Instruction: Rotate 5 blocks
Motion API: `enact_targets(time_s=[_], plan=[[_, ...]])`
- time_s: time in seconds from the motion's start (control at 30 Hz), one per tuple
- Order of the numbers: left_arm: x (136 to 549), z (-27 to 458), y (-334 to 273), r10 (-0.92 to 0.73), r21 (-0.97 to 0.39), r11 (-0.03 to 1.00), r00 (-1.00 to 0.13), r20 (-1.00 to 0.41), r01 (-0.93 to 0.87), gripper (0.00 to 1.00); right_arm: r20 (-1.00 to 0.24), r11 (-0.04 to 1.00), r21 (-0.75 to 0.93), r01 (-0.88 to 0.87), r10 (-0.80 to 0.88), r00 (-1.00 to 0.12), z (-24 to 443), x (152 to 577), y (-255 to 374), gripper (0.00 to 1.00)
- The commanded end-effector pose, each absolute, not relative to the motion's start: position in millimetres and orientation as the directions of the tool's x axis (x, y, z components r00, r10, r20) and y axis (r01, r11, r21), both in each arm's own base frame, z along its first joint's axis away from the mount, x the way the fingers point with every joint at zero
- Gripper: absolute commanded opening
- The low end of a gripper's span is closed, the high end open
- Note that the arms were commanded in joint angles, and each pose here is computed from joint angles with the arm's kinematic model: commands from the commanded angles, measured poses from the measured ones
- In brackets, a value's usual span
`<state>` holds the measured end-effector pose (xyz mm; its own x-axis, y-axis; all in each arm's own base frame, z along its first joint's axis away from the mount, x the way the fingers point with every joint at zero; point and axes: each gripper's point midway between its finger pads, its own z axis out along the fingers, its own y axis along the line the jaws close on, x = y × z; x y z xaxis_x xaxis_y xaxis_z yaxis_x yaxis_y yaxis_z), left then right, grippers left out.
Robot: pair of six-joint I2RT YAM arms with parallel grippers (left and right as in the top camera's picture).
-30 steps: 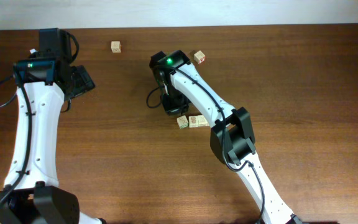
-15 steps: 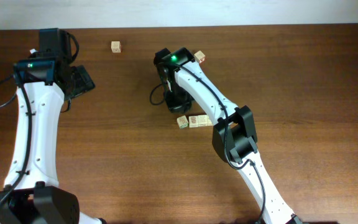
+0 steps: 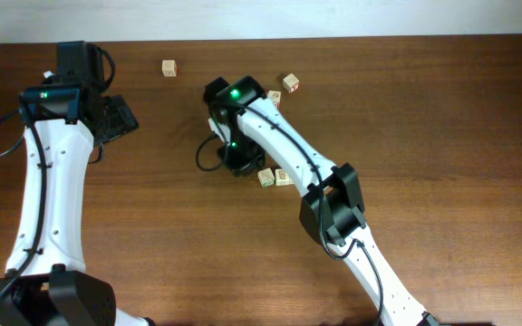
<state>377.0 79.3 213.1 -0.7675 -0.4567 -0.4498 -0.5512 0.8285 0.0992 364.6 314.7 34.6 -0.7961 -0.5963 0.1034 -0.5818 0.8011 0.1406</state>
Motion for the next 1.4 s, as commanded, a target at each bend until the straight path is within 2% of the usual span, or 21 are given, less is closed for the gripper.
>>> enact_targets(time_s=[0.0, 0.6, 0.67, 1.37], plan=[[379, 218, 82, -0.465, 0.099, 0.818, -0.754, -0.465, -0.566, 0.99, 0.097, 0.847, 0.102, -0.522, -0.531, -0.842, 42, 370, 308, 0.04], [379, 218, 81, -0.465, 0.099, 0.819, -0.754, -0.465, -0.566, 0.99, 0.102, 0.883, 0.046, -0.468, -0.47, -0.877, 29, 376, 302, 0.04], [379, 218, 81, -0.465, 0.099, 0.819, -0.754, -0.465, -0.566, 0.99, 0.096, 0.898, 0.001, -0.439, -0.437, -0.894, 28, 380, 296, 0.05], [379, 218, 82, -0.465, 0.099, 0.818, -0.754, -0.465, -0.566, 0.99, 0.105, 0.895, -0.069, -0.441, -0.433, -0.895, 29, 383, 283, 0.04]])
